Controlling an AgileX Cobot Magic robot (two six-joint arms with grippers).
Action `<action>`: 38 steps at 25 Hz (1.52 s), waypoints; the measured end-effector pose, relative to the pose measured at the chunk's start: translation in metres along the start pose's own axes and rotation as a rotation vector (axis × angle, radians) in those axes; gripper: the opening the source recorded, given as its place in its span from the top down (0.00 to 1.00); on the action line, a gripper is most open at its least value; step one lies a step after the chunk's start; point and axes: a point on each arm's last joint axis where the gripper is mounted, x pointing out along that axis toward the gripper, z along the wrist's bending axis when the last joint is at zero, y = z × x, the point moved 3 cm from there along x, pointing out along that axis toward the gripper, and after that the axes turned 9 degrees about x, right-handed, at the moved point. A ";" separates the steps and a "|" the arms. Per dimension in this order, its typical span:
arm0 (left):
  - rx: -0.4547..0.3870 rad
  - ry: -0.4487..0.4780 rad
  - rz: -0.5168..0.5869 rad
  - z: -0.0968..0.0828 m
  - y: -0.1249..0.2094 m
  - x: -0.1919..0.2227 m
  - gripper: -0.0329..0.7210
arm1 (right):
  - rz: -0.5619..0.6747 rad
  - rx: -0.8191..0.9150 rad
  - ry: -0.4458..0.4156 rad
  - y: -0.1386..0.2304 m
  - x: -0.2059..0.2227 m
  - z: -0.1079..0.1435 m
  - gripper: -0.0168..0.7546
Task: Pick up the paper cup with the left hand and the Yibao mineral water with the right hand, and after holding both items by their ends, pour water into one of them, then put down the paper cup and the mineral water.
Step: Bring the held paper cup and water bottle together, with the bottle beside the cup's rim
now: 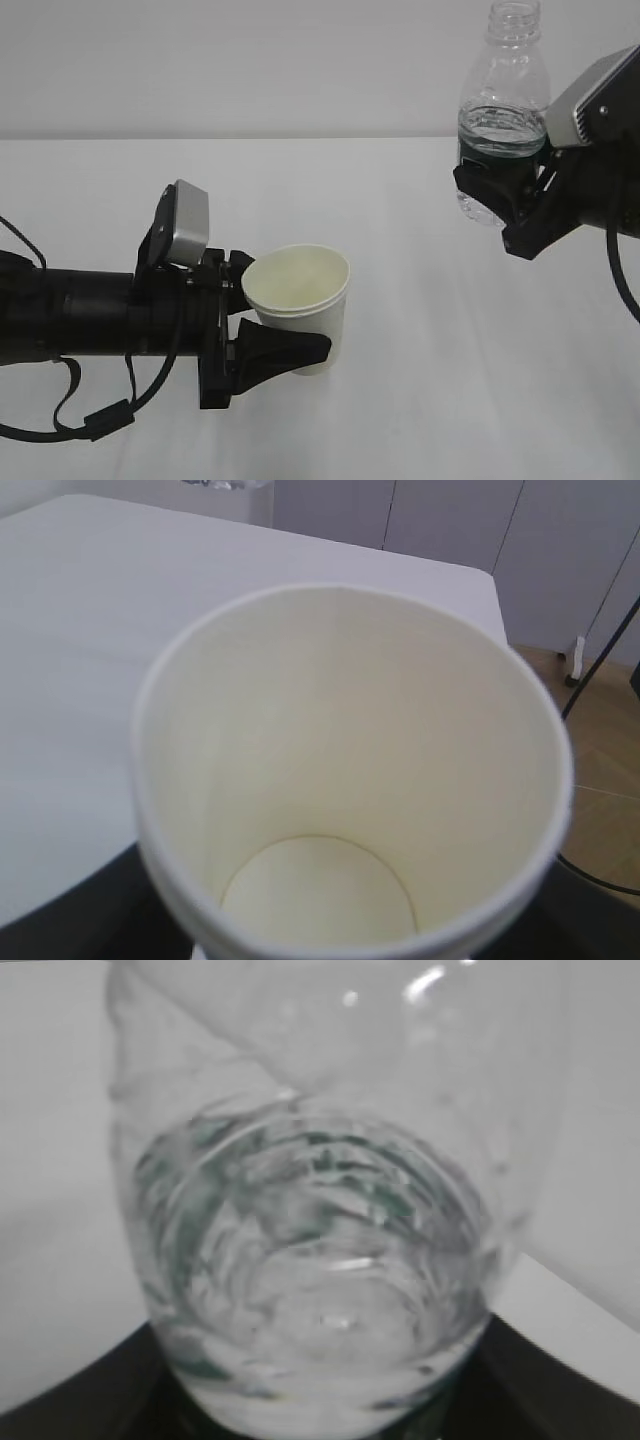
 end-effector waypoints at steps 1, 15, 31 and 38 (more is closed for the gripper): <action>0.000 -0.001 0.002 0.000 0.000 0.000 0.28 | 0.000 -0.006 -0.002 0.000 0.000 0.000 0.40; 0.014 0.013 0.044 -0.002 0.004 0.001 0.28 | 0.040 -0.066 -0.019 0.004 -0.001 0.002 0.40; 0.046 0.081 0.080 -0.011 -0.004 0.021 0.28 | 0.054 -0.064 -0.016 0.009 -0.013 0.008 0.40; 0.075 0.075 0.057 -0.005 -0.013 0.025 0.28 | 0.077 -0.056 -0.024 0.017 -0.018 0.014 0.40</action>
